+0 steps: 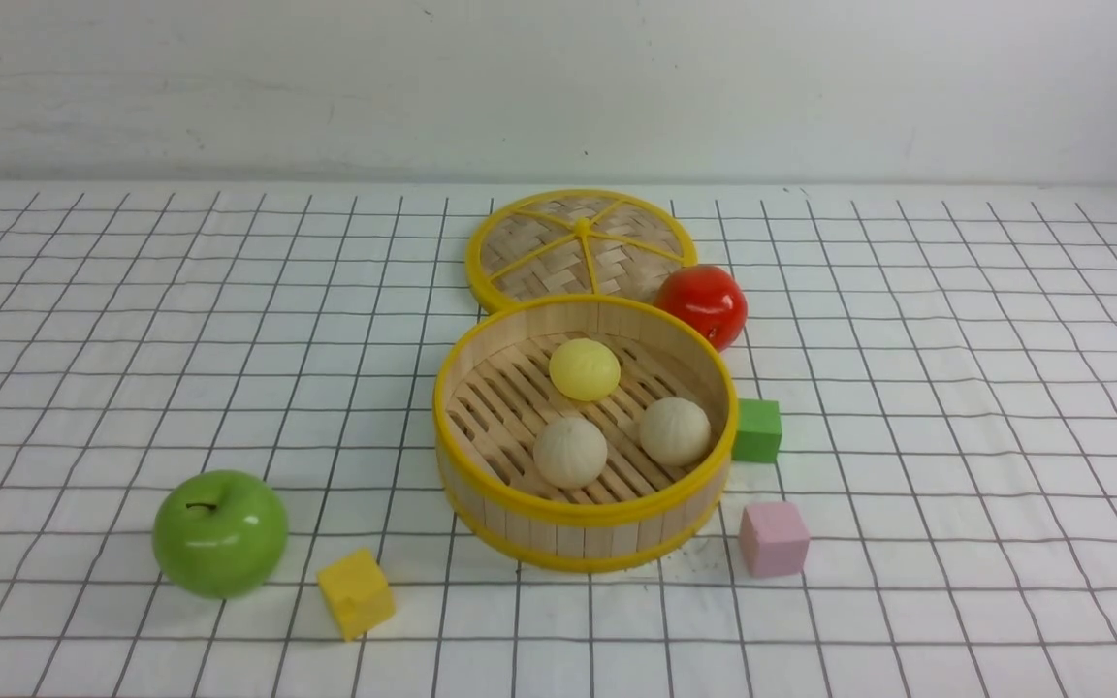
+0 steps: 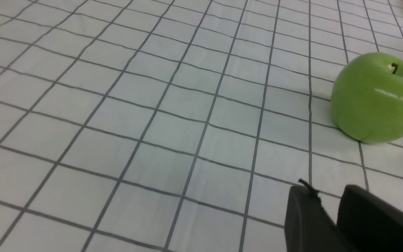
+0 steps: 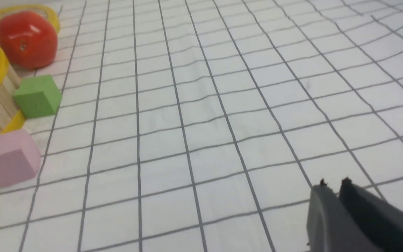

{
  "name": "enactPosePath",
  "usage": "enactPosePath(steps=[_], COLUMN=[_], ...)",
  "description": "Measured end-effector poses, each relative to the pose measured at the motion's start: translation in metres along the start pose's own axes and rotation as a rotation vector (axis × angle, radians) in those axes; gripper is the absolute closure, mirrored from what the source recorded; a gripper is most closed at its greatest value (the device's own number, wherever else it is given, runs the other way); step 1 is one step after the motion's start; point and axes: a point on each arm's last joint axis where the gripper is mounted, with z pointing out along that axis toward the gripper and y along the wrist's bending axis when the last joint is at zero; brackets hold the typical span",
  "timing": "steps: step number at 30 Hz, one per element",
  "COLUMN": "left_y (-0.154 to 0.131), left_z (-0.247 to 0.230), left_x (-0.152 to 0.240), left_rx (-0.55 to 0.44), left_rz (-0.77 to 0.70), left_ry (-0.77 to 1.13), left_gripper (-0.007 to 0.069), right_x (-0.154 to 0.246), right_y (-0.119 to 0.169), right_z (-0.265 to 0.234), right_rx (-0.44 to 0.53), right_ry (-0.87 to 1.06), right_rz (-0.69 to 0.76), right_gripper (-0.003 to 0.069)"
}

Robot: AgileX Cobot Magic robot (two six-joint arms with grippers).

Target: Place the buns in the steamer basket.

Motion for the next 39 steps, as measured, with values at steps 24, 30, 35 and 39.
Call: enactPosePath(steps=[24,30,35,39], left_y=[0.0000,0.0000,0.0000,0.0000], left_z=[0.0000,0.0000,0.0000,0.0000], left_x=[0.0000,0.0000,0.0000,0.0000], left_rx=[0.000,0.000,0.000,0.000], left_rz=[0.001,0.001,0.001,0.001], left_ry=[0.000,0.000,0.000,0.000], left_gripper=[0.0478,0.0470,0.0465,0.0461], right_x=[0.0014,0.0014,0.0014,0.0016], right_y=[-0.0006,-0.0006,-0.0006,-0.0005], right_z=[-0.0006,-0.0007,-0.0009,-0.0009], right_rx=[0.008,0.007,0.005,0.004], right_ry=[0.015,0.019,0.024,0.026], right_rz=[-0.001,-0.045,-0.165,-0.188], right_gripper=[0.0566,0.0559,0.0553,0.0553])
